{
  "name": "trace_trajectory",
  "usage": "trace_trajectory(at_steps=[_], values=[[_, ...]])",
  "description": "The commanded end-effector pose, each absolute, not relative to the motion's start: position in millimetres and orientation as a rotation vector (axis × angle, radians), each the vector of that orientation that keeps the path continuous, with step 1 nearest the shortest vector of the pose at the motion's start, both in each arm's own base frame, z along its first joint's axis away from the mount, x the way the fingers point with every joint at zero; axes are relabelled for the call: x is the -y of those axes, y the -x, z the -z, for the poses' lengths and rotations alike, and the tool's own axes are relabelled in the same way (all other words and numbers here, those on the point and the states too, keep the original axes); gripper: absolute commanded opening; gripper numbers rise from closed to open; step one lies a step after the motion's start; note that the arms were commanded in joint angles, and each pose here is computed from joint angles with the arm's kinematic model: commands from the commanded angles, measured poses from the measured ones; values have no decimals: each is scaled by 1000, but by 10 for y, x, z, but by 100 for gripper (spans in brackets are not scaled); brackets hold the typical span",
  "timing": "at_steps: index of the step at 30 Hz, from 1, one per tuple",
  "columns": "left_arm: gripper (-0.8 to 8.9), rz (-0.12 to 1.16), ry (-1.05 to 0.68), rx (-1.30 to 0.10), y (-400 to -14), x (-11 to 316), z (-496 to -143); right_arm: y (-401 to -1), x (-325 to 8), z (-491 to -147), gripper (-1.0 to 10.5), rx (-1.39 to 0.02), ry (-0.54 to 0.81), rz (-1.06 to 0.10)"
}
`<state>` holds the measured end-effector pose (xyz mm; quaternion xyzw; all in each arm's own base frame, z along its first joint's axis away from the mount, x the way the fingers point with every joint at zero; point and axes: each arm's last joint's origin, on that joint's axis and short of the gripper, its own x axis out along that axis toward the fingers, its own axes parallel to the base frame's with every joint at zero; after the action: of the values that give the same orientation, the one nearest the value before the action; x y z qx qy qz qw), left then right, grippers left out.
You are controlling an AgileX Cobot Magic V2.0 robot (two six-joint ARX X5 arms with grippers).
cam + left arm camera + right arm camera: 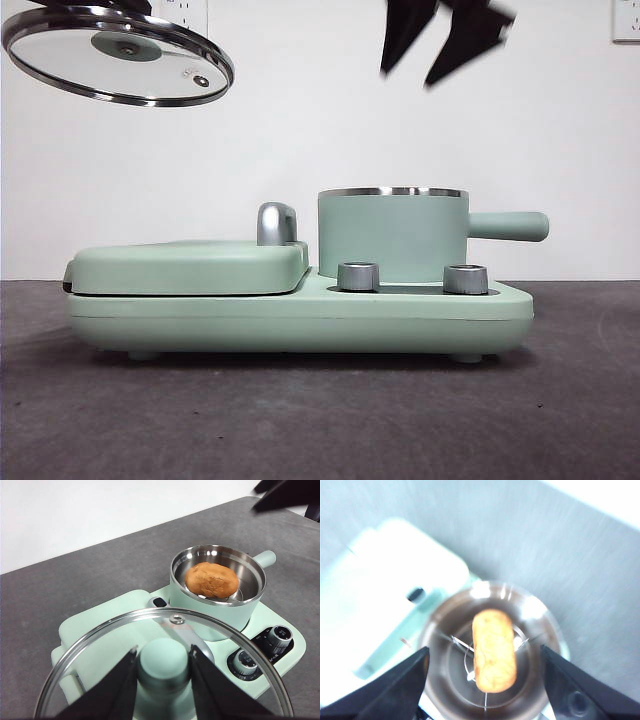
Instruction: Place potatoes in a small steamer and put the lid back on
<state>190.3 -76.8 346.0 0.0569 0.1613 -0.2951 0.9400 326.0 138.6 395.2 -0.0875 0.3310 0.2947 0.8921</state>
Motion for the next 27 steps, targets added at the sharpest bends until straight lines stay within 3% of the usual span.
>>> trace_trajectory(at_steps=[1,15,27], values=[[14,612,-105,-281,-1899,779,-3539,-3119,-1337,-3996,349,-692,188,-617],[14,666,-106,-257,-1864,881,-3559,-1639,-697,-3541,347,-536,155,-516],[14,770,-100,-85,-1964,1192,-3637,-930,-415,-3234,347,-552,78,-503]])
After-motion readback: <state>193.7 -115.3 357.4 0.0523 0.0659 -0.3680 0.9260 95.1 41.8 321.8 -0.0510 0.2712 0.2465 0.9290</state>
